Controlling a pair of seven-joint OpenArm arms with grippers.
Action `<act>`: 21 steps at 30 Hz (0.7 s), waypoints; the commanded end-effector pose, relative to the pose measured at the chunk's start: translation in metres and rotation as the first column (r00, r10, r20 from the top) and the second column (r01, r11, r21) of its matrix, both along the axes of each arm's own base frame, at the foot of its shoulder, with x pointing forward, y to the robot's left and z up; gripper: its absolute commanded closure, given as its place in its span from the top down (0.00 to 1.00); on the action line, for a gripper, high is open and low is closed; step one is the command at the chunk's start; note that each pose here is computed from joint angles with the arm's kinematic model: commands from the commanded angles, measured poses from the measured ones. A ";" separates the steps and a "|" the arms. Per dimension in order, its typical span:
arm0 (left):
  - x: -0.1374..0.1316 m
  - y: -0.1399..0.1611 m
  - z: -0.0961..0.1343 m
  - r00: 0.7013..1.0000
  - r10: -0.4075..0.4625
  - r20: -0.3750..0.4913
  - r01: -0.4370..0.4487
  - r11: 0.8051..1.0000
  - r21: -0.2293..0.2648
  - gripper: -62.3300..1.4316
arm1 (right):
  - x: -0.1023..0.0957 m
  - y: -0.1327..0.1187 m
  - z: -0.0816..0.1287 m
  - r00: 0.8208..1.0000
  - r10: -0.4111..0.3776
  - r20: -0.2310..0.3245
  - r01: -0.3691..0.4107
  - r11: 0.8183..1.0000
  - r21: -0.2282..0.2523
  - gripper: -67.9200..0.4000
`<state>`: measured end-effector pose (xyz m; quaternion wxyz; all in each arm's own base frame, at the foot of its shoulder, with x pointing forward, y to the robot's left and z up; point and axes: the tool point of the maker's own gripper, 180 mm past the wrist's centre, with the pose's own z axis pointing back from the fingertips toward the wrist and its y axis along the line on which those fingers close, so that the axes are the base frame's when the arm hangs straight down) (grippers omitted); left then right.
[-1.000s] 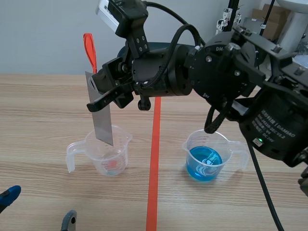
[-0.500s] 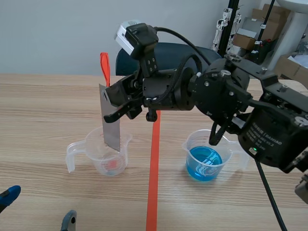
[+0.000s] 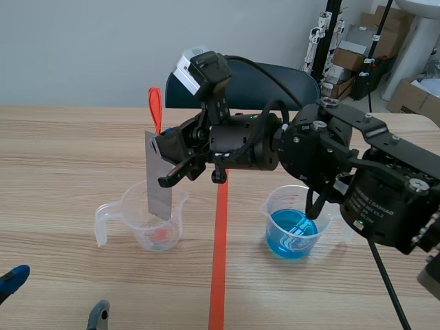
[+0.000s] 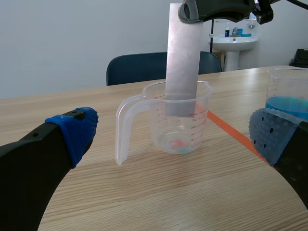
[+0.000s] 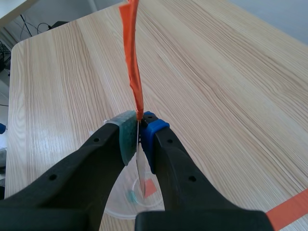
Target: Do the redox reaction experiment. put the plate into the left beaker
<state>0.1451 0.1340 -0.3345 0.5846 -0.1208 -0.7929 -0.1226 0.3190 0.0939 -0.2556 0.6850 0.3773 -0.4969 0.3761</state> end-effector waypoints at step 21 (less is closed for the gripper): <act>0.001 0.003 0.006 1.000 0.004 0.025 -0.004 1.000 0.000 1.00 | -0.003 0.012 0.003 0.999 0.002 0.049 -0.004 0.999 0.035 0.01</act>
